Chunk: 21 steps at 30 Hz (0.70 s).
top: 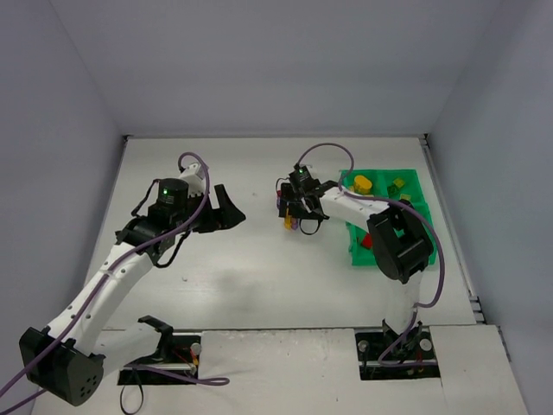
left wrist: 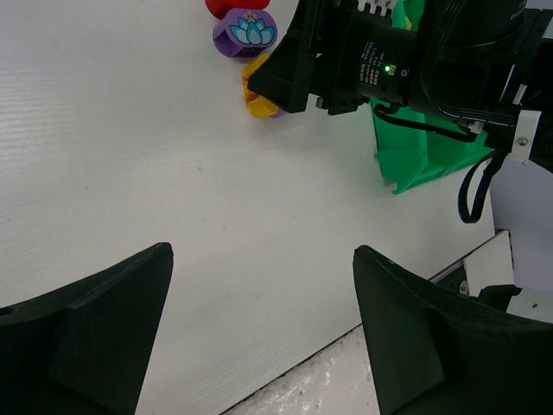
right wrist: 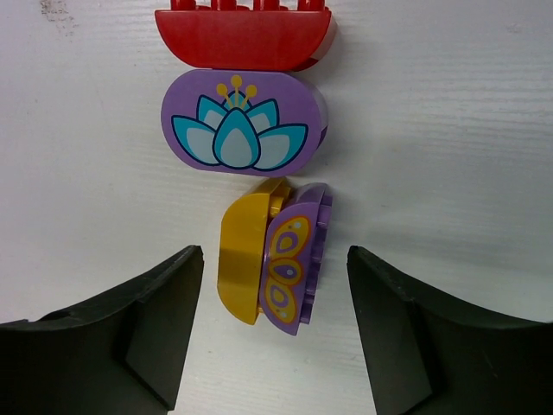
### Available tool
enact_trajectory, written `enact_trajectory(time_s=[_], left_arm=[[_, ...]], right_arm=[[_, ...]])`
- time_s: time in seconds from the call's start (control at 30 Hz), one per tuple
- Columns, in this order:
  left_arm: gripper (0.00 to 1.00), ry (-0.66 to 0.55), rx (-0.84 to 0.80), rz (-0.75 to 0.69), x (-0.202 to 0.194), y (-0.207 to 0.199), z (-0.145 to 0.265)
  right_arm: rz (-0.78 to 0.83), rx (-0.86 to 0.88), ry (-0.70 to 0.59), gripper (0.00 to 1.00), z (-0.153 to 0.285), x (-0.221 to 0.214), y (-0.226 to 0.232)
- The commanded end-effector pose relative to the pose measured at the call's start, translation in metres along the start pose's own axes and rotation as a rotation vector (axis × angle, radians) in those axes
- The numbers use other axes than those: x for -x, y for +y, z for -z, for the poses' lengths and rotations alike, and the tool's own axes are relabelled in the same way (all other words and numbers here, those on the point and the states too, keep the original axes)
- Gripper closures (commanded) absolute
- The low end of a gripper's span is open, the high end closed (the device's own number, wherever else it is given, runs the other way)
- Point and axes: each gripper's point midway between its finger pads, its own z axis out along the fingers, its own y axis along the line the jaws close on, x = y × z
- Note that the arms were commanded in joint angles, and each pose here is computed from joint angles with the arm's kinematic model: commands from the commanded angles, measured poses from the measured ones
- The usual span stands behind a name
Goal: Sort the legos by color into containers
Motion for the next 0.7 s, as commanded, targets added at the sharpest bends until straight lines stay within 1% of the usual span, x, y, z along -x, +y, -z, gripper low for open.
enact_trajectory(time_s=[0.0, 0.2, 0.4, 0.5, 0.53, 0.57, 0.6, 0.67], left_arm=[[0.21, -0.031, -0.043, -0.009, 0.010, -0.010, -0.001], [0.21, -0.018, -0.061, -0.003, 0.009, -0.013, -0.005], [0.21, -0.018, -0.060, -0.007, 0.008, -0.012, -0.004], [0.21, -0.018, -0.058, -0.007, 0.006, -0.011, -0.004], [0.21, -0.019, -0.059, -0.007, 0.006, -0.011, -0.004], [0.21, -0.020, -0.060, -0.008, 0.006, -0.011, -0.003], [0.21, -0.019, -0.059, -0.006, 0.006, -0.010, -0.004], [0.21, -0.018, -0.060, -0.007, 0.006, -0.011, -0.005]], right_arm=[[0.023, 0.049, -0.078, 0.37, 0.017, 0.023, 0.016], [0.035, 0.084, -0.054, 0.41, 0.014, 0.018, 0.022], [0.038, 0.084, -0.063, 0.49, 0.016, 0.019, 0.021], [0.043, 0.079, -0.067, 0.56, 0.016, 0.018, 0.019], [0.047, 0.080, -0.065, 0.62, 0.016, 0.018, 0.019], [0.052, 0.078, -0.063, 0.65, 0.016, 0.016, 0.018], [0.054, 0.080, -0.064, 0.71, 0.016, 0.016, 0.018], [0.070, 0.083, -0.064, 0.76, 0.019, 0.013, 0.016]])
